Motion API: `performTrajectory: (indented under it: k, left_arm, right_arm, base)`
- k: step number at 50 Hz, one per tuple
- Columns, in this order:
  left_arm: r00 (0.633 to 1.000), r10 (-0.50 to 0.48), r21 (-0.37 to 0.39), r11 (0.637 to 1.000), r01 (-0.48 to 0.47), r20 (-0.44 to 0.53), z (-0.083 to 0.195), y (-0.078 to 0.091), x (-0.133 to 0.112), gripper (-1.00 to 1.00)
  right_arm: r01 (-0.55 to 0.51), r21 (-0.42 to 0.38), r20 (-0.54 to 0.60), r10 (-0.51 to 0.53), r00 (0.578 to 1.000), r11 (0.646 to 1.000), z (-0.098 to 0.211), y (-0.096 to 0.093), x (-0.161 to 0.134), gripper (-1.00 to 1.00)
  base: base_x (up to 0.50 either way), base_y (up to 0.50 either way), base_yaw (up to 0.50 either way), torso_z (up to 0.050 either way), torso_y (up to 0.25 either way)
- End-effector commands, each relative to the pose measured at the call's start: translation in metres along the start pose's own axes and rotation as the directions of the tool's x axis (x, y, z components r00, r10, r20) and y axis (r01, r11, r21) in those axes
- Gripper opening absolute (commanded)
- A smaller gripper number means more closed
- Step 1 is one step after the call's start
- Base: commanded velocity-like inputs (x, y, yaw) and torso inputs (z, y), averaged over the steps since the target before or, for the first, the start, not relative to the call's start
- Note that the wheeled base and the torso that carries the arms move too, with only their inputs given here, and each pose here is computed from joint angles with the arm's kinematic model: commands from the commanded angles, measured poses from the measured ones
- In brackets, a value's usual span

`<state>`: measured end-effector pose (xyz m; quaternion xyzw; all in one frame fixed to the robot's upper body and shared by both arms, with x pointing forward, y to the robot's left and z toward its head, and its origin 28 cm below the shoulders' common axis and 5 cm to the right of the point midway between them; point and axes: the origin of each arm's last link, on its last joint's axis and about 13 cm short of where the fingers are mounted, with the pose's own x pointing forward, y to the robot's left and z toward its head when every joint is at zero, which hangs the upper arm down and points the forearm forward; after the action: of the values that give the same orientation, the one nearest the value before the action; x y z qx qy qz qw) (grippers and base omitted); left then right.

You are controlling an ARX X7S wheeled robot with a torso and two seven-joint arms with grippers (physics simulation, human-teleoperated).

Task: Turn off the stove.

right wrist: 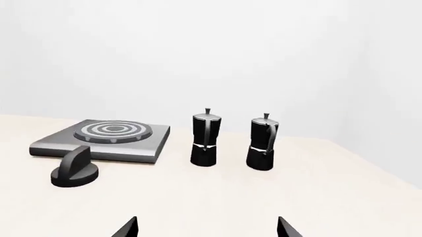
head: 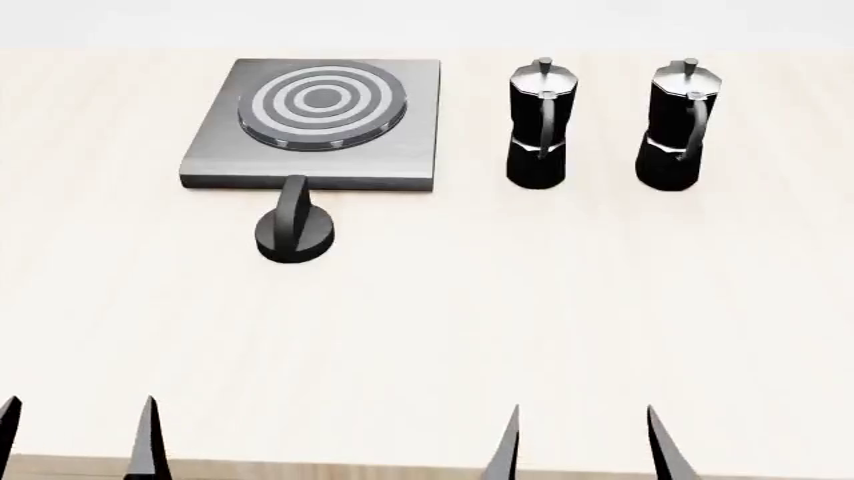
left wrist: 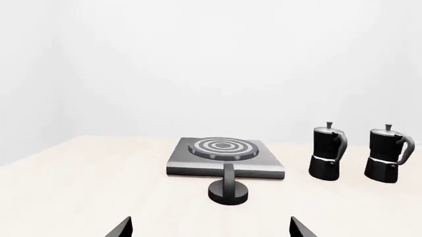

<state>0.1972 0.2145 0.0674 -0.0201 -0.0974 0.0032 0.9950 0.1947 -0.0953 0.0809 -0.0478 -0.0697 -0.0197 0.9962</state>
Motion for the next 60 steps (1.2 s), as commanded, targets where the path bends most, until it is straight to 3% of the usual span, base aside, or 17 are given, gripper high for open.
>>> performTrajectory:
  k: [1,18,34,60]
  left_arm:
    - [0.999,-0.015,-0.013,1.0,0.016,0.048,0.023,0.001,-0.006,1.0]
    - [0.993,-0.005,-0.063,0.998,0.013,0.118,0.052,0.006,-0.012,1.0]
    - [0.991,0.027,-0.082,0.996,-0.017,0.128,0.053,0.008,-0.01,1.0]
    - [0.991,0.027,-0.079,0.997,-0.017,0.132,0.053,0.007,-0.011,1.0]
  right_arm:
    - [0.023,-0.031,0.072,-0.021,0.997,0.999,0.027,0.0,-0.009,1.0]
    - [0.031,-0.044,0.136,-0.025,0.99,0.999,0.039,0.0,-0.015,1.0]
    - [0.024,-0.027,0.158,-0.02,0.987,0.999,0.038,0.0,-0.016,1.0]
    - [0.019,-0.03,0.15,-0.015,0.989,0.999,0.036,0.001,-0.015,1.0]
  base:
    - [0.0,0.0,0.0,0.0,0.0]
    - [0.0,0.0,0.0,0.0,0.0]
    - [0.02,0.0,0.0,0.0,0.0]
    - [0.28,0.0,0.0,0.0,0.0]
